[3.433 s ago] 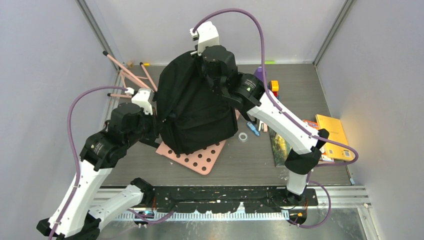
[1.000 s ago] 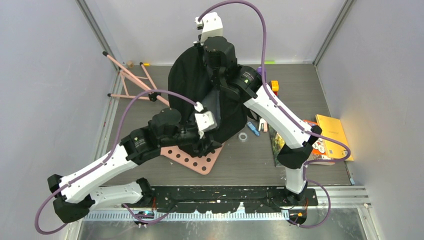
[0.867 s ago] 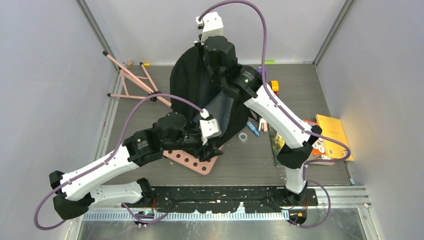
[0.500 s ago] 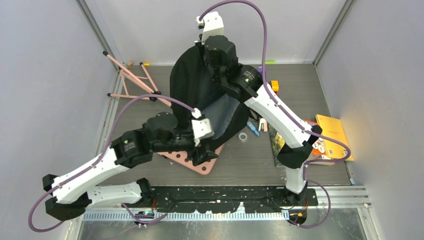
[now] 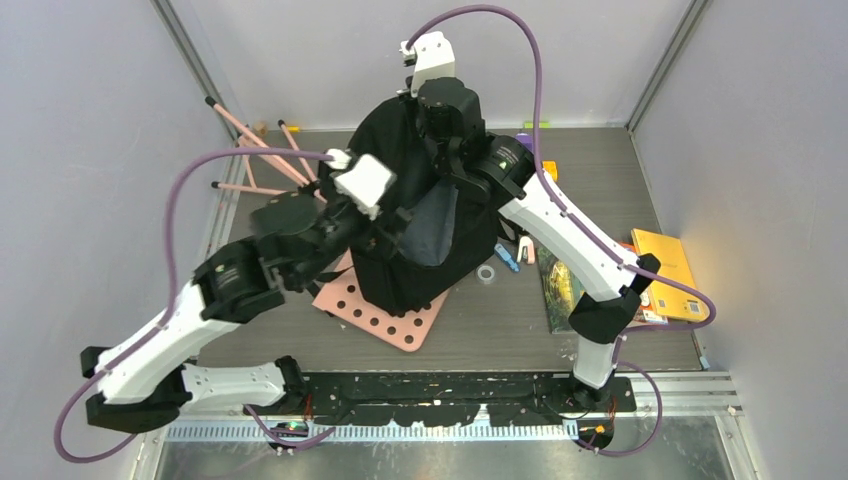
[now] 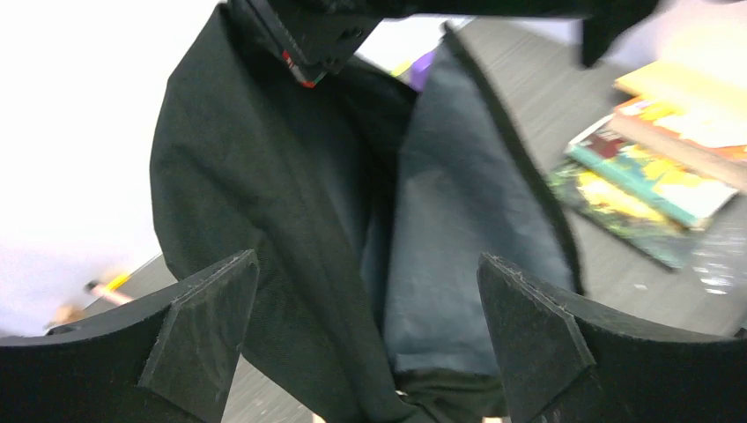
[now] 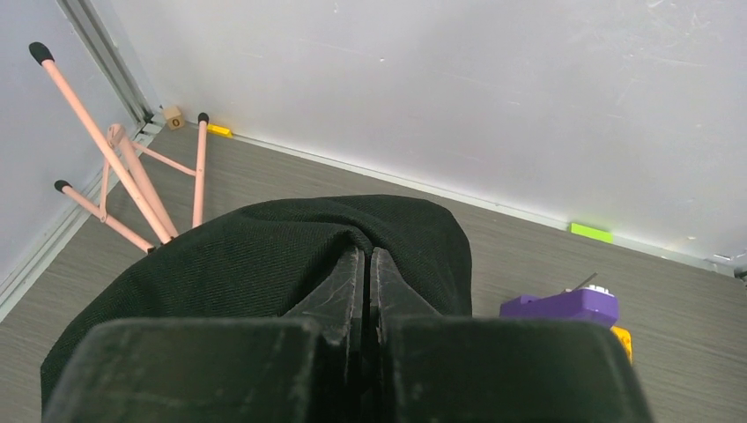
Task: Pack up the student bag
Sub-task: Unzip the student bag at the center of the board.
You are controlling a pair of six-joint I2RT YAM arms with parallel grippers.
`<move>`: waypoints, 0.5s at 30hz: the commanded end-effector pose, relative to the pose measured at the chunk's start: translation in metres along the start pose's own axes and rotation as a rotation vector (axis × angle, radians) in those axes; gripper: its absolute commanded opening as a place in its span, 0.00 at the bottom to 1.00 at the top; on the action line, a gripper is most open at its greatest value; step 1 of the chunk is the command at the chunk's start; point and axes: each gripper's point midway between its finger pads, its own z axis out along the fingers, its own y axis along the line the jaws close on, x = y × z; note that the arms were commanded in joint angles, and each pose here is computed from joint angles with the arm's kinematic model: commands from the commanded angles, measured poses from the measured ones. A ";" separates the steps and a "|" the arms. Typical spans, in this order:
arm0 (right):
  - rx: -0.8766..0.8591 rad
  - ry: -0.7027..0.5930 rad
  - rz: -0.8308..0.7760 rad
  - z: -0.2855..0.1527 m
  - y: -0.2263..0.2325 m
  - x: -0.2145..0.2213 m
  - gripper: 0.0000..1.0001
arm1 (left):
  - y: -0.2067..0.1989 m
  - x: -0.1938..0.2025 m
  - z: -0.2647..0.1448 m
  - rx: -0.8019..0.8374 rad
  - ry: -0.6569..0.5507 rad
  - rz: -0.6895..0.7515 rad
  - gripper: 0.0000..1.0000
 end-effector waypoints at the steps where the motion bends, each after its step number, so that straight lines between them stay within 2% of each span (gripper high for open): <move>1: -0.005 -0.082 0.101 -0.020 -0.015 -0.036 0.00 | 0.032 0.014 0.031 -0.260 0.083 0.115 0.99; 6: -0.012 -0.083 0.112 -0.021 -0.014 -0.037 0.00 | 0.049 0.016 0.050 -0.432 0.085 0.185 1.00; 11: -0.018 -0.082 0.118 -0.024 -0.015 -0.035 0.00 | 0.071 0.023 0.049 -0.619 0.111 0.284 1.00; 15: -0.013 -0.086 0.117 -0.027 -0.018 -0.035 0.00 | 0.073 0.024 0.044 -0.627 0.071 0.243 1.00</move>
